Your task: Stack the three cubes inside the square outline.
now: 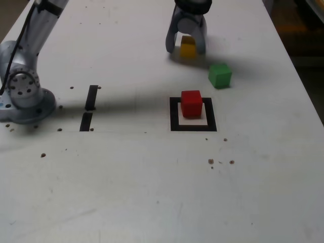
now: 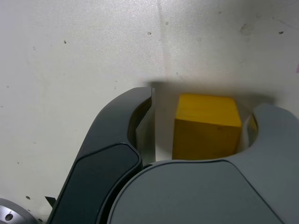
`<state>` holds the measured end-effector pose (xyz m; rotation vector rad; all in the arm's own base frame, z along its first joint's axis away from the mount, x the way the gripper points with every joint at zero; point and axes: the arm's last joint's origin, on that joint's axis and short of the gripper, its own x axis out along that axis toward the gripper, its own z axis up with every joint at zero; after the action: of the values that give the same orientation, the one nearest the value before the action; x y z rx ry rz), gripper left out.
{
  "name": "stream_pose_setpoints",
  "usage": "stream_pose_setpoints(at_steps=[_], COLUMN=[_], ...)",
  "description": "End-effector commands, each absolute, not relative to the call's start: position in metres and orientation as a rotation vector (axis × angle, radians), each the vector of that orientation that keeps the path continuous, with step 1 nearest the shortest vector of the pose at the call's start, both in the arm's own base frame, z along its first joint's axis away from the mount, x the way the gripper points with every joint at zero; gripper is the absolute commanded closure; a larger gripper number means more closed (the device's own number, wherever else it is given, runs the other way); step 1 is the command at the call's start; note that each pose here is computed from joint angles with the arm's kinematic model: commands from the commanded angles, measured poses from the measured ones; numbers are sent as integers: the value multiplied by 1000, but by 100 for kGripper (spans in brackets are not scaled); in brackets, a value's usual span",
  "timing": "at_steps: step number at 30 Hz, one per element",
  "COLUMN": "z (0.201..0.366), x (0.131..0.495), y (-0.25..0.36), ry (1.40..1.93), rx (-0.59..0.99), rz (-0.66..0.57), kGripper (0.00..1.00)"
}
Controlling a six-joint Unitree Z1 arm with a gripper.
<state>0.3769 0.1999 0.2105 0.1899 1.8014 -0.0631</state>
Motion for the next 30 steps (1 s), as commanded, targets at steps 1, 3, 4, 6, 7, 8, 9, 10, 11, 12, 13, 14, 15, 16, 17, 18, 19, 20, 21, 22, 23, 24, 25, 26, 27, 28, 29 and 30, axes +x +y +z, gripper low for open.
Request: stream_pose_setpoints(at_steps=[1,3,4,6,7,8,9,10,11,12,13,14,15,16,17,18,19,20,21,22,23,24,25,26,27,28,29,30], z=[213,215,216,218,219,219,220,221,222,224,228,232,239,247,256,266,277,287,297,305,312,318,322,324,325,325,324,323], x=[379,380,381,382,383,384,384,384,384,383,382,381,379,376,372,368,364,359,354,349,344,339,335,332,329,327,327,327], y=[200,200,200,200,200,200,200,200,200,200,199,198,196,193,190,186,181,174,166,157,147,136,124,111,99,82,69,57], ry=[1785,1772,1766,1752,1745,1739,1733,1729,1726,1722,1716,1710,1701,1691,1681,1670,1659,1650,1641,1636,1632,1631,1632,1635,1640,1647,1652,1658], rx=[184,180,180,179,180,180,180,180,180,180,179,179,180,180,179,175,168,158,145,129,111,92,71,52,33,12,0,-11], rz=[-62,-65,-66,-70,-71,-73,-76,-78,-80,-81,-81,-80,-78,-75,-71,-67,-62,-56,-48,-39,-29,-17,-3,10,22,34,43,50], kGripper=[52,57,60,65,69,72,75,76,78,80,81,82,82,83,83,83,83,83,83,83,83,83,83,83,83,83,83,83])
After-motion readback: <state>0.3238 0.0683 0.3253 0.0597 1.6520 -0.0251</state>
